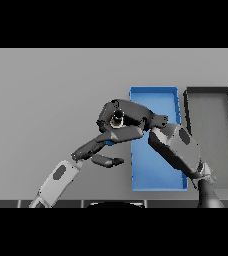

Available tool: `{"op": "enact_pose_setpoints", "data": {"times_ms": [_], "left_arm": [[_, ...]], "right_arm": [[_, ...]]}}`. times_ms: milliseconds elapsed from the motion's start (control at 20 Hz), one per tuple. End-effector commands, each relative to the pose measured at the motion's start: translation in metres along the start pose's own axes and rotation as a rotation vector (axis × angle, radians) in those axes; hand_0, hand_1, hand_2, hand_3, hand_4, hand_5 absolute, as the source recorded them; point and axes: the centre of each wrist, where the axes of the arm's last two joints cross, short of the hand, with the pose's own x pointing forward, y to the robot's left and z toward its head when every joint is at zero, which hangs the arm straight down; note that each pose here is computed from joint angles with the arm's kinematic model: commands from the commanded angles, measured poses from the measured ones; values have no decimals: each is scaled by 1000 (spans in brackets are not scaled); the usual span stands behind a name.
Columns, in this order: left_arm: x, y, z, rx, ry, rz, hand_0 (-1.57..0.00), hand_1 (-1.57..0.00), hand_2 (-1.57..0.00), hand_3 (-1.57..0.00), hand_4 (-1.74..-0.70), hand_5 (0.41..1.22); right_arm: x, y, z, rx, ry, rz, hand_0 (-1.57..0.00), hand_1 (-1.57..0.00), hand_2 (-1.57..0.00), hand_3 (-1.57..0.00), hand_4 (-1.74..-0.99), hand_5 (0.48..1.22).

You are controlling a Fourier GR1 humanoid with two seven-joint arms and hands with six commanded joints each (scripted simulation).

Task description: Pick up the blue pipe and place it into the blue bin.

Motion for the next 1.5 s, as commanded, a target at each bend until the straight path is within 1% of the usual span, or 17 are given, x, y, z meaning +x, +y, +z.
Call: {"op": "enact_pose_setpoints", "data": {"times_ms": [0,150,200,300,400,500,550,650,800,850,1050,1150,1200,1250,1300,1350,1450], "left_arm": [[1,-3,-4,-9,5,2,0,0,0,1,-867,486],[2,-2,-2,-9,-18,5,1,1,1,1,-864,483],[1,-1,-1,-4,8,2,1,1,1,1,-860,484],[-1,-4,1,0,23,4,1,1,1,1,-850,484],[2,-1,1,9,18,-3,1,1,1,1,-841,477],[1,-3,2,19,25,-22,1,1,1,1,-831,470],[1,-1,4,28,27,-26,1,1,1,1,-827,467],[1,1,4,30,29,-26,1,1,1,1,-827,463],[-1,3,6,25,40,-31,1,1,1,1,-828,462],[3,3,6,25,24,-31,1,1,1,1,-828,463],[3,5,9,23,31,-30,1,1,1,1,-828,469],[1,3,11,18,27,-27,1,1,1,1,-829,470],[-3,1,11,18,32,-24,1,1,1,1,-828,470],[-2,-2,11,14,20,-21,1,1,1,1,-826,470],[2,-1,8,16,24,-23,1,1,1,1,-827,471],[2,-4,10,12,23,-25,1,1,1,1,-827,472],[5,-4,7,19,26,-29,1,1,1,1,-826,475]], "right_arm": [[9,-9,-2,-5,-25,29,-1571,-1571,-1571,-1571,-1495,1221],[30,-37,-6,-129,-66,60,-1571,-1571,-1571,-1571,-1496,1221],[36,-46,-5,-177,-69,78,-1571,-1571,-1571,-1571,-1497,1221],[38,-65,4,-282,-36,115,-1571,-1571,-1571,-1571,-1498,1221],[30,-89,17,-400,22,134,-1571,-1571,-1571,-1571,-1498,1221],[25,-111,36,-491,87,119,-1571,-1571,-1571,-1571,-1499,1221],[17,-121,48,-543,117,94,-1571,-1571,-1571,-1571,-1499,1221],[-2,-131,71,-640,185,52,-1571,-1571,-1571,-1571,-1499,1221],[-30,-139,96,-733,273,-2,-1571,-1571,-1571,-1571,-1499,1221],[-43,-138,107,-764,318,-23,-1571,-1571,-1571,-1571,-1499,1221],[-79,-125,141,-903,482,-113,-1571,-1571,-1571,-1571,-1499,1221],[-89,-116,155,-968,573,-144,-1571,-1571,-1571,-1571,-1499,1221],[-93,-111,158,-967,619,-149,-1571,-1571,-1571,-1351,-1548,1221],[-98,-107,162,-967,673,-150,-1571,-1571,-1571,-1080,-1586,1221],[-105,-101,166,-959,716,-150,-1571,-1571,-1571,-1178,-1569,1221],[-116,-96,172,-957,748,-159,-1571,-1571,-1571,-1041,-1603,1221],[-128,-91,178,-956,822,-145,-1571,-1571,-1571,-693,-1653,1205]]}}
